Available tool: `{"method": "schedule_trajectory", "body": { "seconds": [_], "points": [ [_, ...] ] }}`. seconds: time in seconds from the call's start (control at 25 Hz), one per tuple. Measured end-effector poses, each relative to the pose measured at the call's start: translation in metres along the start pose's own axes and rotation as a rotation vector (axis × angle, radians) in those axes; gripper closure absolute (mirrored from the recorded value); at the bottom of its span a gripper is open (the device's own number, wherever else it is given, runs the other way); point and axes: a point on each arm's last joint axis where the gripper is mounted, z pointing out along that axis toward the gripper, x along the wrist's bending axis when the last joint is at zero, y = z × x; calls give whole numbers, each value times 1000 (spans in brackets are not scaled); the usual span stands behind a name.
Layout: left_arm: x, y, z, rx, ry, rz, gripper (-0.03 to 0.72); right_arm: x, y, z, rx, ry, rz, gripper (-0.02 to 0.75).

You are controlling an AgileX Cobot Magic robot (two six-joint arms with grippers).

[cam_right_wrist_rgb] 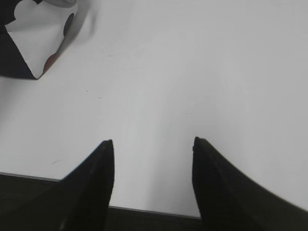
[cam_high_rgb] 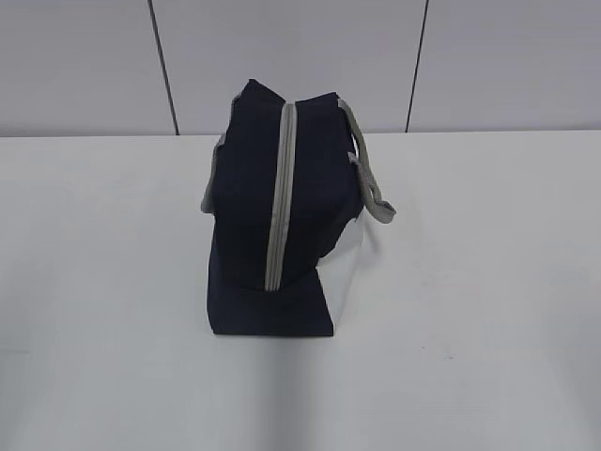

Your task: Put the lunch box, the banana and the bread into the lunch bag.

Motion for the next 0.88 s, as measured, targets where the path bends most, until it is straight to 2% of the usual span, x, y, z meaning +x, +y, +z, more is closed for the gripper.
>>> {"method": "schedule_trajectory", "body": {
  "seconds": [0.32,0.68,0.88],
  "points": [
    [0,-1,-1,-13,9,-6,454,0,-1,-2,-13,-2,-1,349],
    [-6,-22,-27,-228,130,-52,454,1,-5,-7,-59,-9,-2,349],
    [-10,-30,-35,-295,164,-57,454,1,-6,-8,-60,-9,-3,350]
  ]
}}
